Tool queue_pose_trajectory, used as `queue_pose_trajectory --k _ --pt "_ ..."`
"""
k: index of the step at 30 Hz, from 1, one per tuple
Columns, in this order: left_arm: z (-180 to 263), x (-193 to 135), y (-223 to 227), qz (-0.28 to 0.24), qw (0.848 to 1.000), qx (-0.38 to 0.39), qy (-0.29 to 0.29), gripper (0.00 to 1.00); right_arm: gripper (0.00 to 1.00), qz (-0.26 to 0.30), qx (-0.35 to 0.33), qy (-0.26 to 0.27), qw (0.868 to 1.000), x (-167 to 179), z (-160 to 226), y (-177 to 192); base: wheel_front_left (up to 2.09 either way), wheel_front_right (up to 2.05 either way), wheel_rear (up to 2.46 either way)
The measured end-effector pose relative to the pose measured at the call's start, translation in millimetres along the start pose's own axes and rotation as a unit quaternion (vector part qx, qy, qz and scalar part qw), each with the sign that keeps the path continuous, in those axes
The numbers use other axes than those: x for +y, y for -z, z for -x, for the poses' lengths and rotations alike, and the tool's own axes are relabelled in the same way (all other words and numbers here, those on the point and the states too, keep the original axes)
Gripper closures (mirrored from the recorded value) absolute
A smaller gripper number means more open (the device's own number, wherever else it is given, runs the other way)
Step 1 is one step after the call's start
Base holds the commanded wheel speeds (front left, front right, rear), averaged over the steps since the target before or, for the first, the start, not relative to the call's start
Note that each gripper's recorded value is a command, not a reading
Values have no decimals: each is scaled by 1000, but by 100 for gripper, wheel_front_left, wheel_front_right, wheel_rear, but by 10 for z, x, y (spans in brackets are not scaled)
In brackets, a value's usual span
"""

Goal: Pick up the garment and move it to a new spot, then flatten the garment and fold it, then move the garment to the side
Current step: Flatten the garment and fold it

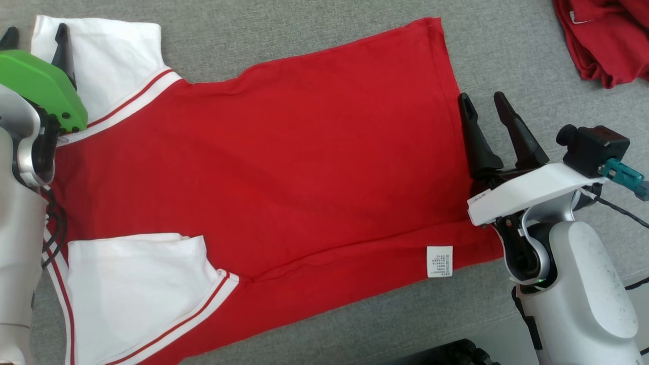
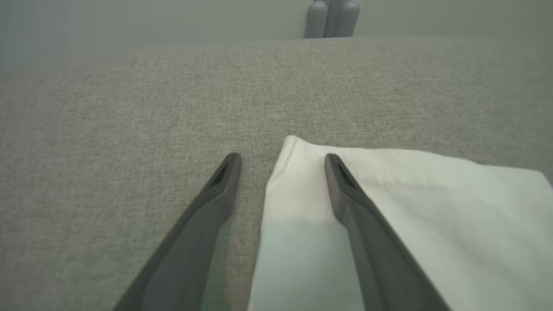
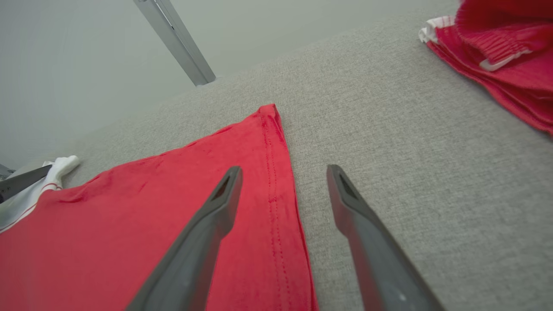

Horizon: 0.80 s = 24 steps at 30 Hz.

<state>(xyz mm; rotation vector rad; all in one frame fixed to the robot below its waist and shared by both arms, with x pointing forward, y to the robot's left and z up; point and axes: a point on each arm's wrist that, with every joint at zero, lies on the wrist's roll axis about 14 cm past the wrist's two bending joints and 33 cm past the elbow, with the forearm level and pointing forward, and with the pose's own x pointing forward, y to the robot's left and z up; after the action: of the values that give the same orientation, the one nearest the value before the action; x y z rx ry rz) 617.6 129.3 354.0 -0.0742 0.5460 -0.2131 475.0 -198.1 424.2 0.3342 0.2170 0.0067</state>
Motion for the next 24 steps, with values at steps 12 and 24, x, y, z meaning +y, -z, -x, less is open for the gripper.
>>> queue_pose_trajectory --k 12,24 --pt "138 -150 -189 -13 998 -45 30 100 0 111 5 -38 993 72 -293 -295 0 0 0" --pt "581 -226 -598 -37 991 -117 59 100 0 221 129 -59 965 71 -791 -31 0 0 0"
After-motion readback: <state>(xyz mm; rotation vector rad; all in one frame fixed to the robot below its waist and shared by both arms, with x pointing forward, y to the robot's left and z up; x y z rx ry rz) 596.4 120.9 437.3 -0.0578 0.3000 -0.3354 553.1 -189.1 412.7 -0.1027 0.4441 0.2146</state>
